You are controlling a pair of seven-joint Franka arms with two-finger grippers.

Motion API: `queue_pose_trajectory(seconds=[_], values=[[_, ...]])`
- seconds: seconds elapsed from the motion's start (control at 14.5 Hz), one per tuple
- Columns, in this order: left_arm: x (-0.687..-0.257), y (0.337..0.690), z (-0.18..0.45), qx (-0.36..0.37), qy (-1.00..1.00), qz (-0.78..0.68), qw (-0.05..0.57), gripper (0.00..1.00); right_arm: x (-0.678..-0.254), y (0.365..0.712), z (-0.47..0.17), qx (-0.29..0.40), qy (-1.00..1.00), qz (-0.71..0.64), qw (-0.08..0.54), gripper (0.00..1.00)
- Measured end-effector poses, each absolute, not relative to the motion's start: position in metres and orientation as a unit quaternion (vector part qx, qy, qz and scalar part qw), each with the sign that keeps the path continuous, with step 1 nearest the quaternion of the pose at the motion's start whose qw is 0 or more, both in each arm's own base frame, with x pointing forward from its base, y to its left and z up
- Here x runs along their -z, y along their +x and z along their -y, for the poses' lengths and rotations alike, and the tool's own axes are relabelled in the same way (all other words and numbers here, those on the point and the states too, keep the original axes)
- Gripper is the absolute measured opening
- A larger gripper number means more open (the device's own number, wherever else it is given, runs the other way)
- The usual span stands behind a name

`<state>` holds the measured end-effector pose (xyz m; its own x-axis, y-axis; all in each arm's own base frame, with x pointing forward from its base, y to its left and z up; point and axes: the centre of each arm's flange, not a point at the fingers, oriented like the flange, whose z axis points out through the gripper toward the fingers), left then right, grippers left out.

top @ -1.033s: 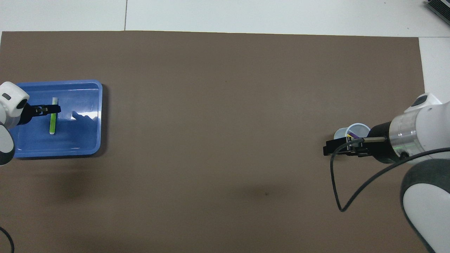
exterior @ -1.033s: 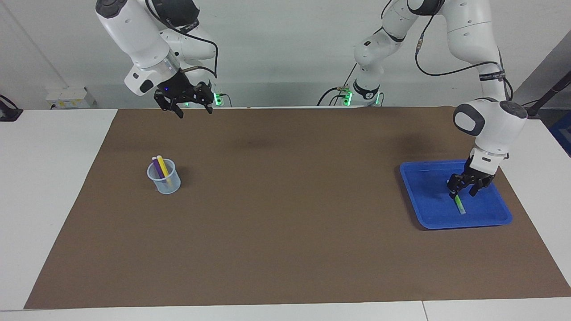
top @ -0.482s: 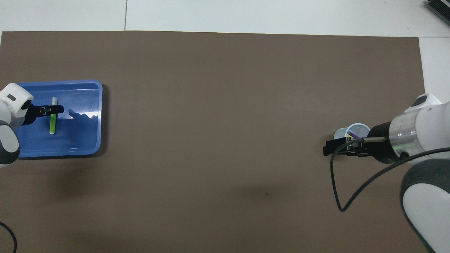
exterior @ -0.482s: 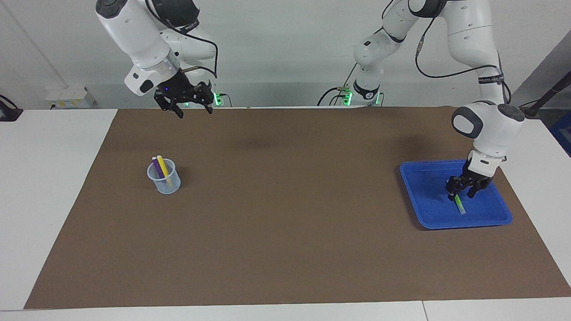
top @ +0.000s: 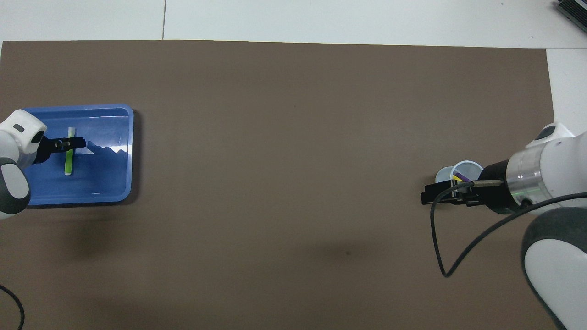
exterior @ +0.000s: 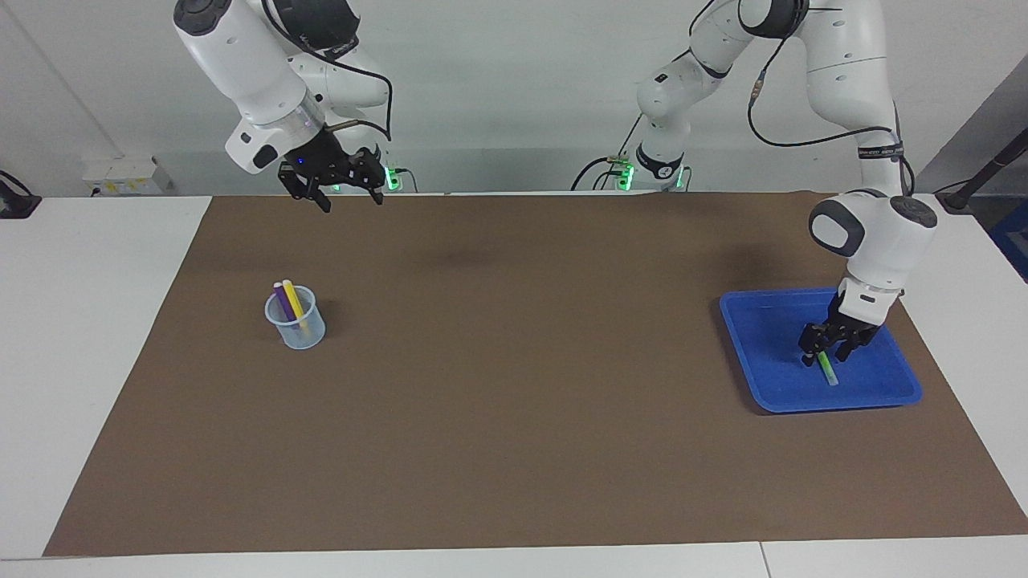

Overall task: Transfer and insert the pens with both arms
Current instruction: 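Lower the left gripper over the green pen in the blue tray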

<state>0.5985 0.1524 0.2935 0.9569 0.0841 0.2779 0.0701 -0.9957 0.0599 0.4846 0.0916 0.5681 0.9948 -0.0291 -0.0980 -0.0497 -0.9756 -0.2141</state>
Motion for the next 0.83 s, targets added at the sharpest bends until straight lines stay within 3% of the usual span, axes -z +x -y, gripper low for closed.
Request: queue_pose_trajectory(seconds=[0.14,0.21,0.55,0.76,0.83], values=[[-0.2919,0.5984,-0.1524,-0.14,0.989,-0.042,0.026,0.79,-0.5681,0.4846,-0.0916,-0.047,-0.993,-0.02,0.109,1.0],[-0.2914,0.5984,-0.1524,-0.14,0.989,-0.043,0.026,0.72,-0.568,0.4846,-0.0916,-0.047,-0.993,-0.02,0.109,1.0],[-0.2917,0.5985,-0.1528,-0.141,0.989,-0.044,0.026,0.69,-0.5679,0.4846,-0.0916,-0.047,-0.993,-0.02,0.109,1.0],[-0.2926,0.5988,-0.1538,-0.142,0.988,-0.045,0.025,0.6,-0.5679,0.4846,-0.0915,-0.047,-0.993,-0.02,0.109,1.0],[-0.2934,0.5989,-0.1549,-0.143,0.988,-0.046,0.024,0.53,-0.5679,0.4846,-0.0915,-0.047,-0.993,-0.02,0.109,1.0]])
